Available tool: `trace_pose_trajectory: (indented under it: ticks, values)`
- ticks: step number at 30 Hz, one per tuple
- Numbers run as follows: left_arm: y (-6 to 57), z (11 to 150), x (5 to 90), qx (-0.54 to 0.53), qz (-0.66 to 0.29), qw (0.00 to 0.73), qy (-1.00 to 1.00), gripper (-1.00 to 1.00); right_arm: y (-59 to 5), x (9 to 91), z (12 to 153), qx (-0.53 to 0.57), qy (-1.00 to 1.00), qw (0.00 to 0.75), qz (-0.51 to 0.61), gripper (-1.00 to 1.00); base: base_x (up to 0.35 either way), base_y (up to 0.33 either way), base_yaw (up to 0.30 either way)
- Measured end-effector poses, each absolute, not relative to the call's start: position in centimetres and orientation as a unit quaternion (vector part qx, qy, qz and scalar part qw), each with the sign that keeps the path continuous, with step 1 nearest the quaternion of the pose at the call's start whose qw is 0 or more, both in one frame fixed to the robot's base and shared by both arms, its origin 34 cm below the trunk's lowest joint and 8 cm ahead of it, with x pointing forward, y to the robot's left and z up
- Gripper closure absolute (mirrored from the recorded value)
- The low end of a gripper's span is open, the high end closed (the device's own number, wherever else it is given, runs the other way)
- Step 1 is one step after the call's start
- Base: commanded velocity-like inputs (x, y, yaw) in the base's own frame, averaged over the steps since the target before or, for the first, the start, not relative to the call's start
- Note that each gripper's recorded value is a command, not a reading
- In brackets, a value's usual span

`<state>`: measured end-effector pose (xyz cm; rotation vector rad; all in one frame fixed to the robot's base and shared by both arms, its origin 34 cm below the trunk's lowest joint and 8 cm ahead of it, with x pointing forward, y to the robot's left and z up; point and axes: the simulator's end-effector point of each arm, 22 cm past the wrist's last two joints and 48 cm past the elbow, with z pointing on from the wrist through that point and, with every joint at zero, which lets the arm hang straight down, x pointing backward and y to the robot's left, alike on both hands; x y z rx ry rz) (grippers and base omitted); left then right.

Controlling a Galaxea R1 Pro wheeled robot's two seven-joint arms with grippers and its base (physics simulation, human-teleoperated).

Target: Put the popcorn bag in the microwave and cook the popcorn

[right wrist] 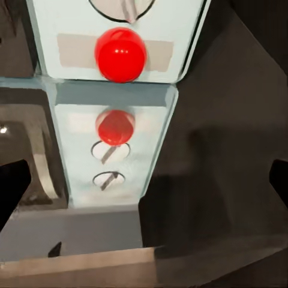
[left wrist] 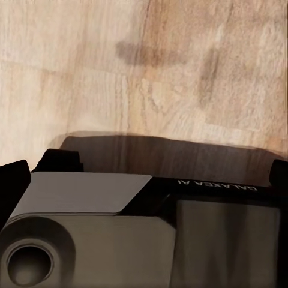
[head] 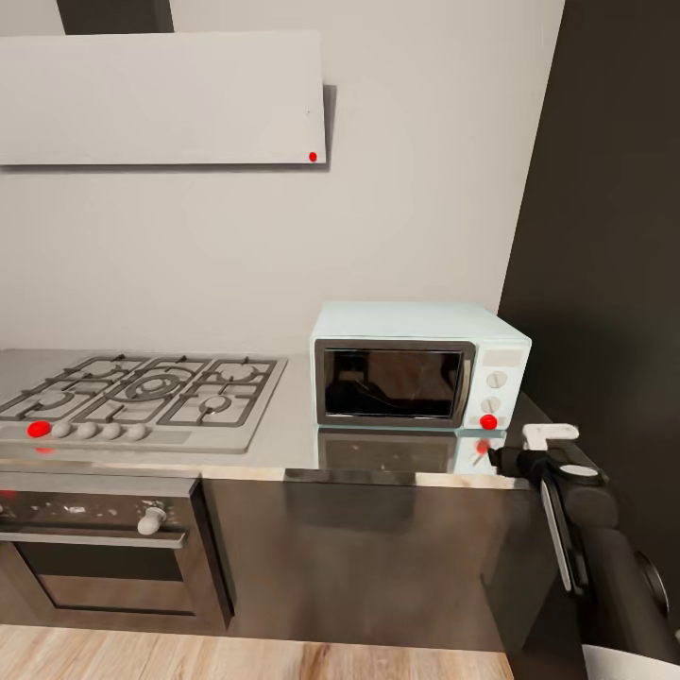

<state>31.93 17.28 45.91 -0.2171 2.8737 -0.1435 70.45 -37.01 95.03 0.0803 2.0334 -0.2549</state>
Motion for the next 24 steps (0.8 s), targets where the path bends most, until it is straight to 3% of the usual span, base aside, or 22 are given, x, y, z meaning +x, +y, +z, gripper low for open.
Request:
trace_pose_trajectory:
  ticks: [20, 21, 24]
  values:
    - [17.3, 45.9, 32.0, -0.075, -0.050, 0.128, 0.988, -1.00, -37.5, 70.6, 95.2, 0.074, 0.836, 0.541, -0.052, -1.00, 0.000, 0.000, 0.000]
    - [17.3, 45.9, 32.0, -0.075, -0.050, 0.128, 0.988, -1.00, -37.2, 71.6, 97.7, 0.065, 0.803, 0.591, -0.046, -1.00, 0.000, 0.000, 0.000]
    - [17.3, 45.9, 32.0, -0.075, -0.050, 0.129, 0.988, -1.00, -37.0, 71.8, 97.9, 0.064, 0.800, 0.595, -0.046, -1.00, 0.000, 0.000, 0.000]
